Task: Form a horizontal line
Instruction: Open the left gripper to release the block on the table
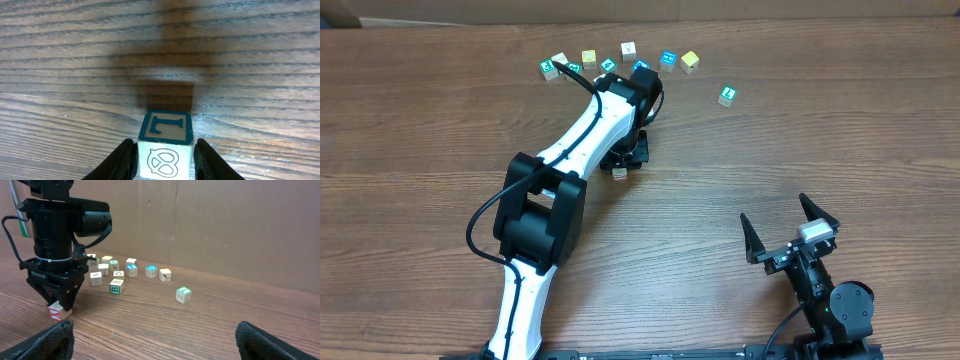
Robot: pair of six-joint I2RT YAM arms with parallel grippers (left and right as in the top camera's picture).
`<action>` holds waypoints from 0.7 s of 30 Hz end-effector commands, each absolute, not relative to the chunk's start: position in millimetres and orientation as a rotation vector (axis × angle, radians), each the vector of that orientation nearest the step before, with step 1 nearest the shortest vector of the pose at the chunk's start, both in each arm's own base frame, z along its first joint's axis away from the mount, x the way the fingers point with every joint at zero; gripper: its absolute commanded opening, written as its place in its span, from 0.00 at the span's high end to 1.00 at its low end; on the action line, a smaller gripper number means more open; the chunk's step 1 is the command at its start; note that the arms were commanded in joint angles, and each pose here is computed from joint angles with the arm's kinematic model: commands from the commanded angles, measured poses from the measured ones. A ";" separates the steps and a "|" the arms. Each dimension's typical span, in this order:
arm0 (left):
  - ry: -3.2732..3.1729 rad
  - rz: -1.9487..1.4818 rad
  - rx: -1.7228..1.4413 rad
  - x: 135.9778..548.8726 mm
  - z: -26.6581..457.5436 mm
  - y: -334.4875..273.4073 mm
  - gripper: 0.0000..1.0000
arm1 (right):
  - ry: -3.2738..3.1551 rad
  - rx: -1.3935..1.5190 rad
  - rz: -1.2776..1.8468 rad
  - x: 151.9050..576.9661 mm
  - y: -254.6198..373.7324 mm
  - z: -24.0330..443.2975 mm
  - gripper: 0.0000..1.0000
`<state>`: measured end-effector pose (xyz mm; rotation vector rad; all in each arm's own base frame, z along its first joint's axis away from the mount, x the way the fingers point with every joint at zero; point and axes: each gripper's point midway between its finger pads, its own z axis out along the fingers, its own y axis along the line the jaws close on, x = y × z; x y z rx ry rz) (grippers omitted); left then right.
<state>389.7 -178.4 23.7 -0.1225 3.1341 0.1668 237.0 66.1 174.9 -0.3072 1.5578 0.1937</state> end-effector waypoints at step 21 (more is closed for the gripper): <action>3.117 0.132 -0.091 395.5 40.5 -177.8 0.41 | 1.553 -0.312 0.199 236.5 67.5 173.1 0.00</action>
